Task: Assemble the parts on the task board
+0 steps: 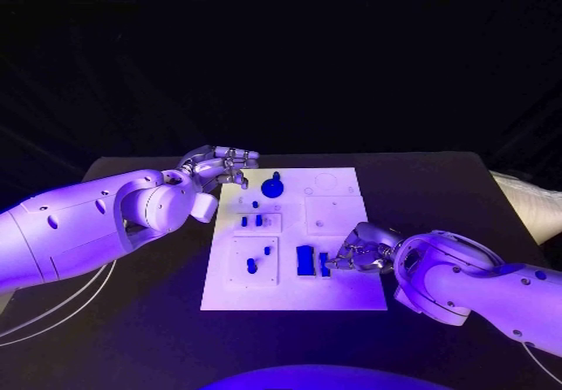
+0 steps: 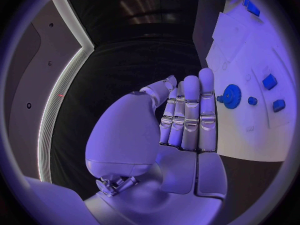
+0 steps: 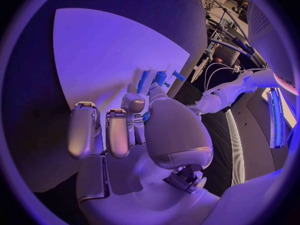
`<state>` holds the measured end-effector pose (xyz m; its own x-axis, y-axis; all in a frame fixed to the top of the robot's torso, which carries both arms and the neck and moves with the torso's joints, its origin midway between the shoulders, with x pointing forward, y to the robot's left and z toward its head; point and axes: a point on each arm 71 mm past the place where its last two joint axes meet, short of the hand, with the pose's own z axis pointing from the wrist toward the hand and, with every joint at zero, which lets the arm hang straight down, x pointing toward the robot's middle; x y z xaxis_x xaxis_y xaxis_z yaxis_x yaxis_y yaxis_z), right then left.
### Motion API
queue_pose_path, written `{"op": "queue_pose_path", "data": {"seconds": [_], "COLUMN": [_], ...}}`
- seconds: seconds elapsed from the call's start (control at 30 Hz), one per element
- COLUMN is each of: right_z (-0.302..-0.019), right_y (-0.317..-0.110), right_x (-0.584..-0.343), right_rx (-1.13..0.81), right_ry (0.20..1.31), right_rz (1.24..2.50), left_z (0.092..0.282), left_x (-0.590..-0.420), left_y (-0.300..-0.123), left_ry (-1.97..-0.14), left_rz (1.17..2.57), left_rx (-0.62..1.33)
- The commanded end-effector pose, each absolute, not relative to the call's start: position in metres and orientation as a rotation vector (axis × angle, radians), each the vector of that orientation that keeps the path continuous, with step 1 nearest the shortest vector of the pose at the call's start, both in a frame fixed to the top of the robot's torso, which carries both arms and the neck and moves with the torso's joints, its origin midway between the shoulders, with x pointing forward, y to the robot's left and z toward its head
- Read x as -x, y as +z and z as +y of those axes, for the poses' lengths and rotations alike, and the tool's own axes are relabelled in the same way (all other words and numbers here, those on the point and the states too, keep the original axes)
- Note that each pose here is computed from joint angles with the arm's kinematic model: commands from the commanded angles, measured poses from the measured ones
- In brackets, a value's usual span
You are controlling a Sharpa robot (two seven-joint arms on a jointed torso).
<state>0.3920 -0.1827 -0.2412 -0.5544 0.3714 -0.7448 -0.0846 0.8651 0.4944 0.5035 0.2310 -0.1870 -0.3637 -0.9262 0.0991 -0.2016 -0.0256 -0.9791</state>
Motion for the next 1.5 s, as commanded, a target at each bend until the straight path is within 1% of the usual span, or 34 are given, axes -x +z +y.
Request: {"op": "queue_pose_path", "data": {"seconds": [0.03, 0.17, 0.33, 0.47, 0.6, 0.8, 0.93, 1.1, 1.13, 1.27, 1.5], "right_z": [-0.182, -0.193, -0.21, -0.221, -0.23, -0.242, -0.243, -0.24, -0.244, -0.242, -0.228], "right_y": [-0.223, -0.211, -0.204, -0.205, -0.21, -0.214, -0.216, -0.217, -0.22, -0.22, -0.222], "right_x": [-0.401, -0.42, -0.449, -0.472, -0.496, -0.522, -0.531, -0.534, -0.534, -0.532, -0.517], "right_rx": [-0.328, -0.453, -0.653, -0.793, -0.894, -0.936, -0.945, -0.943, -0.945, -0.954, -1.018], "right_ry": [0.833, 0.954, 1.083, 1.178, 1.246, 1.3, 1.329, 1.355, 1.246, 1.25, 1.268], "right_rz": [1.961, 1.89, 1.792, 1.71, 1.633, 1.536, 1.505, 1.492, 1.526, 1.513, 1.423], "left_z": [0.23, 0.231, 0.234, 0.235, 0.235, 0.232, 0.229, 0.229, 0.226, 0.225, 0.216], "left_x": [-0.504, -0.506, -0.508, -0.512, -0.517, -0.523, -0.527, -0.528, -0.527, -0.525, -0.51], "left_y": [-0.187, -0.189, -0.195, -0.2, -0.208, -0.219, -0.225, -0.228, -0.23, -0.231, -0.231], "left_ry": [-1.458, -1.464, -1.471, -1.476, -1.469, -1.437, -1.423, -1.41, -1.41, -1.403, -1.355], "left_rz": [1.607, 1.576, 1.519, 1.466, 1.412, 1.353, 1.335, 1.322, 1.384, 1.379, 1.339], "left_rx": [1.188, 1.207, 1.219, 1.253, 1.303, 1.331, 1.337, 1.339, 1.339, 1.336, 1.31]}}
